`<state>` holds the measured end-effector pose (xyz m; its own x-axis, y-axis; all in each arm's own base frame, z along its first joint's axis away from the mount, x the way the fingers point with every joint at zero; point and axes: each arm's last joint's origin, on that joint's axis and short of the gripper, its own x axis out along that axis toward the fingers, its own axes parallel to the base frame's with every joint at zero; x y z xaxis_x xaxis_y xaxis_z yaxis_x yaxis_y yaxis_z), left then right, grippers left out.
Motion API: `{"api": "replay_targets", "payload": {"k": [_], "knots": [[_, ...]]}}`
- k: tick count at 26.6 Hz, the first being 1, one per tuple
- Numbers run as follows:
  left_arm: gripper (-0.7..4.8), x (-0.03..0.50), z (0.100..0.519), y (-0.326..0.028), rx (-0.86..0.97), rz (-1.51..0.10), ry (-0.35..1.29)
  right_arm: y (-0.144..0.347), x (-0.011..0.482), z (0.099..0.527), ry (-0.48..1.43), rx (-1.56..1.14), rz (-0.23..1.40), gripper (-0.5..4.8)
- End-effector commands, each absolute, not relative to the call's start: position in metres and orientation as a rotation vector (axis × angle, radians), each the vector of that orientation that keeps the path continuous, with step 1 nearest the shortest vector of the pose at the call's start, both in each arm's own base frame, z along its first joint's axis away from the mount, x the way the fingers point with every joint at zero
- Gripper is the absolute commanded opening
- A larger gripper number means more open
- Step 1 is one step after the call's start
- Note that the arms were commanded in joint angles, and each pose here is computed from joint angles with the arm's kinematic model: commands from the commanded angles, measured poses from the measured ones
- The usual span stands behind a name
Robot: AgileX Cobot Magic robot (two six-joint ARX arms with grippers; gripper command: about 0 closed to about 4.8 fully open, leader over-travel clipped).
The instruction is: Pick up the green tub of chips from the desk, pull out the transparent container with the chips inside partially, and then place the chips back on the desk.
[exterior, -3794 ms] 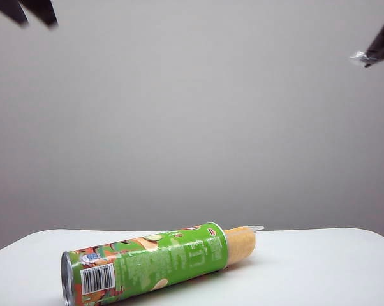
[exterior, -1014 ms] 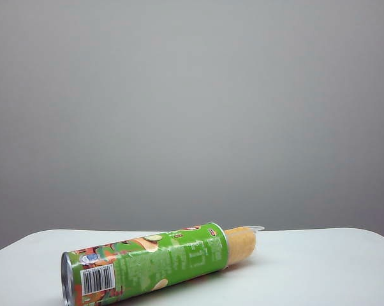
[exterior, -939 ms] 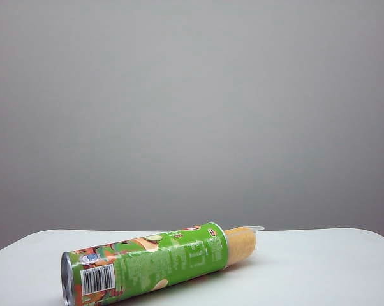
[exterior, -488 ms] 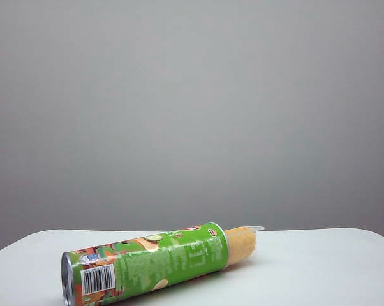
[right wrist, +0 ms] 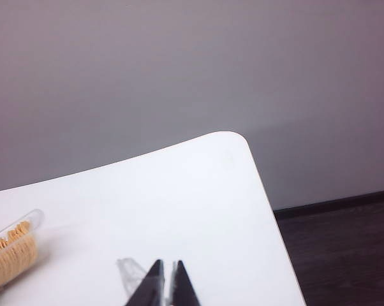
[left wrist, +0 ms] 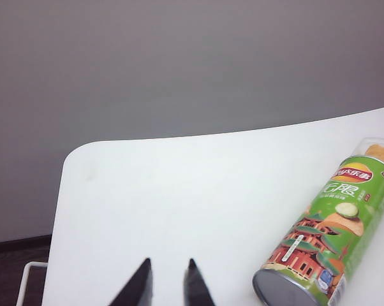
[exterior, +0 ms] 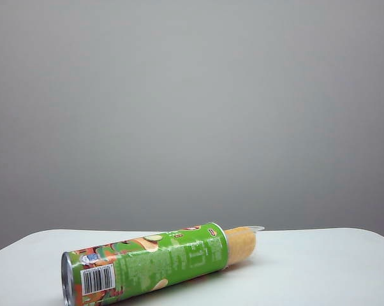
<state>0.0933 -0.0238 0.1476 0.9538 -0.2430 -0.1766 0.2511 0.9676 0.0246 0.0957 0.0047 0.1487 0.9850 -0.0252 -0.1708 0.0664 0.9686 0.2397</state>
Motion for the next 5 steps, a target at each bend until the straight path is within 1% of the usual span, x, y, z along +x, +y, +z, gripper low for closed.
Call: {"api": "replay_targets", "payload": {"k": [1,5], "knots": [[0.67,0.093,0.1472,-0.0238,0.042,-0.254,0.183,0.0047,0.096,0.147,0.17,0.246,-0.046,0.22],[0.67,0.093,0.1472,-0.0238,0.042,-0.254,0.183,0.0047,0.096,0.147,0.17,0.246,-0.046,0.22]]}}
